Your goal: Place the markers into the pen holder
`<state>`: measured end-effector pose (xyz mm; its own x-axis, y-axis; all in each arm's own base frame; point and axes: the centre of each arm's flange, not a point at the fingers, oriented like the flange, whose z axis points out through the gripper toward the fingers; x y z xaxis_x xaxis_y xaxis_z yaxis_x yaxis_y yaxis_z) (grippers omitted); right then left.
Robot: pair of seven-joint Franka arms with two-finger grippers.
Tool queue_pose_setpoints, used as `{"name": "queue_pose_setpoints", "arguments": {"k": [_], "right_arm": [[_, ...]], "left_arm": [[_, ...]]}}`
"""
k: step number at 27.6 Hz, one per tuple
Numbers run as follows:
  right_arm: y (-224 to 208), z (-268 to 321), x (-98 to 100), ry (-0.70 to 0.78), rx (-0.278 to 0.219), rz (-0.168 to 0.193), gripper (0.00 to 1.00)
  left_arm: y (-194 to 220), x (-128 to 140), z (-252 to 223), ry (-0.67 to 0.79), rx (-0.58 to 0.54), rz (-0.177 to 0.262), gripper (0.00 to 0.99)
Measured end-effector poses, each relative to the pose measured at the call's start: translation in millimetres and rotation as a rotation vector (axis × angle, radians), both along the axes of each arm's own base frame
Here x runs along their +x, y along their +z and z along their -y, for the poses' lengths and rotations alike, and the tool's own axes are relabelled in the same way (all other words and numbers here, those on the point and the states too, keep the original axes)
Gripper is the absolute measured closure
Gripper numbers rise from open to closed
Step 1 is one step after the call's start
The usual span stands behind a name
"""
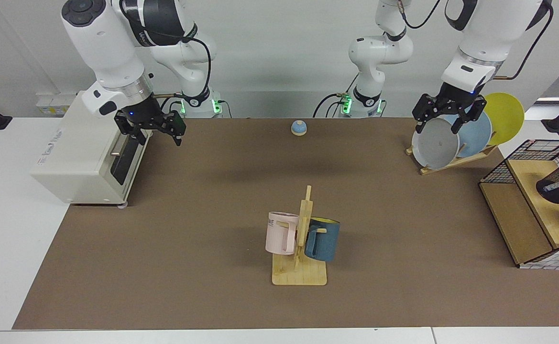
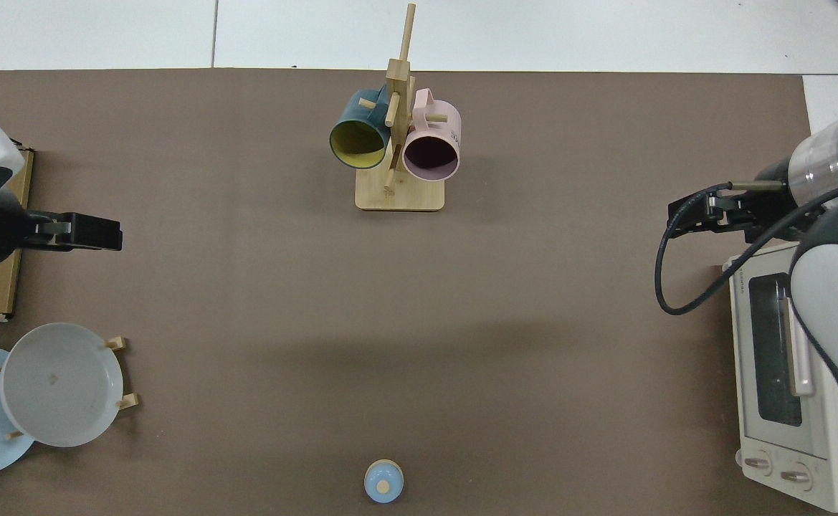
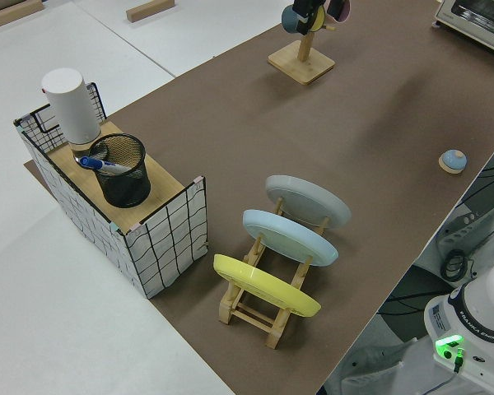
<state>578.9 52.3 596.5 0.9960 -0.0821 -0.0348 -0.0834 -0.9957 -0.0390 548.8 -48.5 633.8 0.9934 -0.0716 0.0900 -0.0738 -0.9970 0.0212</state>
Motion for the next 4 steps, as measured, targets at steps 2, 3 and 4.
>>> {"name": "queue_pose_setpoints", "arguments": {"k": [2,3,4], "right_arm": [[0.0,0.0,0.0,0.0,0.0,0.0,0.0],[0.0,0.0,0.0,0.0,0.0,0.0,0.0],[0.0,0.0,0.0,0.0,0.0,0.0,0.0]], "left_arm": [[-0.5,-0.2,-0.1,-0.001,0.0,-0.002,0.0],[-0.8,-0.4,-0.2,-0.002,0.001,-0.005,0.0],[-1.2,-0.7,-0.3,-0.002,0.002,-0.009,0.0]]}}
